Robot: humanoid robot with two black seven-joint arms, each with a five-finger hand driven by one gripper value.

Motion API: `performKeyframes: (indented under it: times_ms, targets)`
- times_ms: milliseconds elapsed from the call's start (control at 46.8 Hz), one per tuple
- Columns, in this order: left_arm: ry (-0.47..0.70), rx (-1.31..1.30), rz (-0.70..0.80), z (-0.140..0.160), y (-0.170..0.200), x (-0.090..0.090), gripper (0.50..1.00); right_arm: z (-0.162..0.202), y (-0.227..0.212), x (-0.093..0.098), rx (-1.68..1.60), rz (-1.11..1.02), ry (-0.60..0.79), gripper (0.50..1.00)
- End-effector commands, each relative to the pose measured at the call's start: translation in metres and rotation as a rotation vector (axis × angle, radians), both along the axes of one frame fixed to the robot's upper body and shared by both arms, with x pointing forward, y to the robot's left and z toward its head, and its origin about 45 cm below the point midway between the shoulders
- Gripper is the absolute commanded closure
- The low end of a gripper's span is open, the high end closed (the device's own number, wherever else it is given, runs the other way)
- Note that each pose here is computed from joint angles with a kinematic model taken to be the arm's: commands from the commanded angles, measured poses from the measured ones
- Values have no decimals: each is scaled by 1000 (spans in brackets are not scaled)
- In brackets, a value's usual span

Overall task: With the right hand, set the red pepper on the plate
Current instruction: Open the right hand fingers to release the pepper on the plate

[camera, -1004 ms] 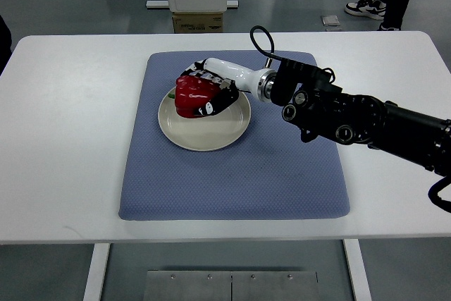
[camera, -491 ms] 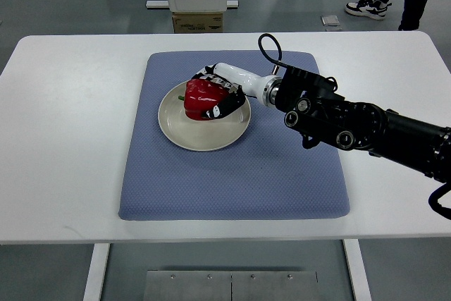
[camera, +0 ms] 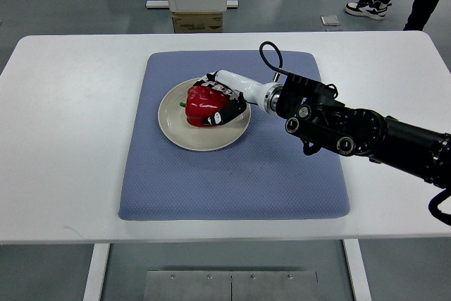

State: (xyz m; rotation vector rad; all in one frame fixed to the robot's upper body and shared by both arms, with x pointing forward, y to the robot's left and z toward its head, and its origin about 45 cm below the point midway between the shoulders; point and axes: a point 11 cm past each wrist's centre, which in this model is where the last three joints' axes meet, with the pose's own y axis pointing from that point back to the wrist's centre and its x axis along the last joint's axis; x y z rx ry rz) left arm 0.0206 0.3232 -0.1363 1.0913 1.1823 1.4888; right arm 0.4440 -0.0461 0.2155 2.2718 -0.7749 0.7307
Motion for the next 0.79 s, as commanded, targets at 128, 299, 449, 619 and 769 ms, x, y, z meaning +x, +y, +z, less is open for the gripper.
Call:
performKeyframes:
  times_ms: [128, 299, 449, 619, 769]
  targets:
    - [1, 0, -1, 0, 0, 0, 500, 2, 0, 1, 7, -3, 2, 521]
    - [0, 0, -1, 0, 0, 0, 500, 2, 1, 1, 10, -4, 5, 507]
    - [0, 0, -2, 0, 0, 0, 500, 3, 1, 1, 16, -5, 7, 502]
    - [0, 0, -1, 0, 0, 0, 500, 12, 7, 1, 51, -8, 15, 502]
    - [0, 0, -1, 0, 0, 0, 500, 30, -18, 15, 93, -63, 1, 505]
